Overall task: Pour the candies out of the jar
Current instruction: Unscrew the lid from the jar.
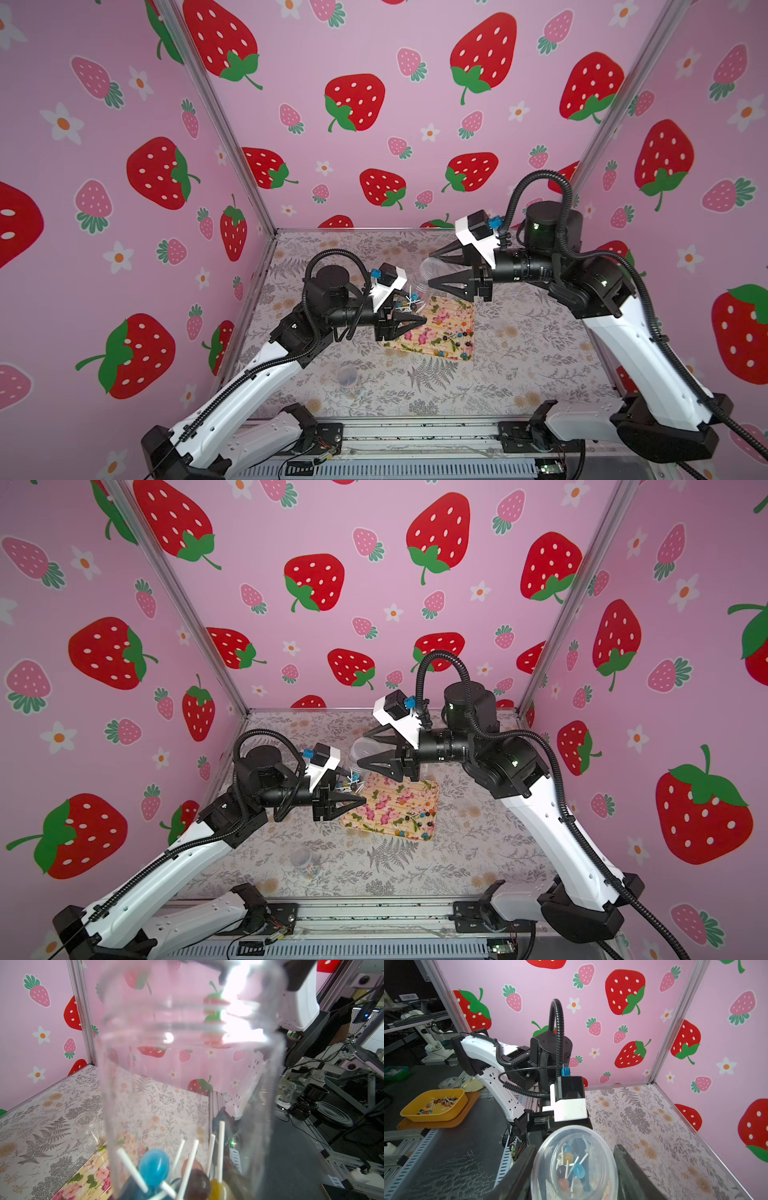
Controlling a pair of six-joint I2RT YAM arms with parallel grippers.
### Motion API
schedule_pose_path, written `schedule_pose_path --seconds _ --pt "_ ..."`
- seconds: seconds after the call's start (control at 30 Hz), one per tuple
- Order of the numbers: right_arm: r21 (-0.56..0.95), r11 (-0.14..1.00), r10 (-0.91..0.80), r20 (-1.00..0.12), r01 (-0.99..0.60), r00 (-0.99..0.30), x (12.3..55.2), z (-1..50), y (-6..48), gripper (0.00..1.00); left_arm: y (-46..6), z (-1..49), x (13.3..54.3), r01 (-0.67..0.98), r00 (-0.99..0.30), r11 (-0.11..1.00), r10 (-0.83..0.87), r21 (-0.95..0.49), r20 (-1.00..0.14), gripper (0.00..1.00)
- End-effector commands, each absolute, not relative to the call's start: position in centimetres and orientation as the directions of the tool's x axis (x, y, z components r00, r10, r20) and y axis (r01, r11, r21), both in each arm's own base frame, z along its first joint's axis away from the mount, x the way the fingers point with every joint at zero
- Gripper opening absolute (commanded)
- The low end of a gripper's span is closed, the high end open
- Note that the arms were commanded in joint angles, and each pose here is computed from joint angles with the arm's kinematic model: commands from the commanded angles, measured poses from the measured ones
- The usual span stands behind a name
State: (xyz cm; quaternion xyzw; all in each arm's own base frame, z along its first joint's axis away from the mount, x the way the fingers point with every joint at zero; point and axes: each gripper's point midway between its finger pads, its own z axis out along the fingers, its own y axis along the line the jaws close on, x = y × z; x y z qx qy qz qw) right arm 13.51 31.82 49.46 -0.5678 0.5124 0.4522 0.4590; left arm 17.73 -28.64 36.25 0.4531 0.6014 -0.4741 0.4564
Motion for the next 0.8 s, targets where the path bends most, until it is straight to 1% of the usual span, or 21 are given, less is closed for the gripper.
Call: schedule_pose_path --seconds 0.0,0.2,0.27,0.37,0.47,0.53,0.63,0.7,0.77 --pt "-0.134 -0.140 -0.107 -0.983 -0.981 0.149 11.9 51.1 31.5 0.58 -28.4 38.4 16.8 0.988 -0.120 0.103 0.065 -0.113 -0.991 0.46" --pt "-0.115 -0.062 -0.132 -0.984 -0.991 0.123 12.7 50.6 30.9 0.58 -28.0 38.2 16.6 0.987 -0.119 0.119 0.062 -0.111 -0.991 0.46" --pt "-0.118 -0.022 -0.139 -0.983 -0.993 0.120 13.0 50.6 30.4 0.58 -27.8 38.1 16.5 0.986 -0.120 0.126 0.064 -0.112 -0.991 0.46" --pt "-0.127 0.072 -0.168 -0.979 -0.989 0.113 14.1 50.0 29.5 0.58 -27.6 38.1 16.3 0.985 -0.121 0.132 0.064 -0.112 -0.991 0.46" --pt "-0.131 0.245 -0.238 -0.969 -0.961 0.071 16.7 47.8 28.1 0.58 -27.3 38.2 16.1 0.984 -0.118 0.141 0.061 -0.109 -0.991 0.46" --pt "-0.120 0.365 -0.285 -0.959 -0.923 0.012 18.7 45.6 26.8 0.58 -27.1 38.2 16.0 0.983 -0.116 0.147 0.060 -0.107 -0.991 0.47" --pt "-0.093 0.499 -0.326 -0.941 -0.861 -0.088 20.9 42.4 25.1 0.58 -26.8 38.2 15.7 0.983 -0.114 0.152 0.060 -0.103 -0.992 0.46" --pt "-0.079 0.604 -0.344 -0.924 -0.793 -0.170 22.4 39.8 23.5 0.58 -26.7 38.2 15.7 0.983 -0.115 0.154 0.060 -0.105 -0.992 0.47" --pt "-0.070 0.680 -0.353 -0.904 -0.730 -0.243 23.3 37.1 22.1 0.58 -26.6 38.3 15.5 0.982 -0.114 0.154 0.057 -0.105 -0.992 0.47"
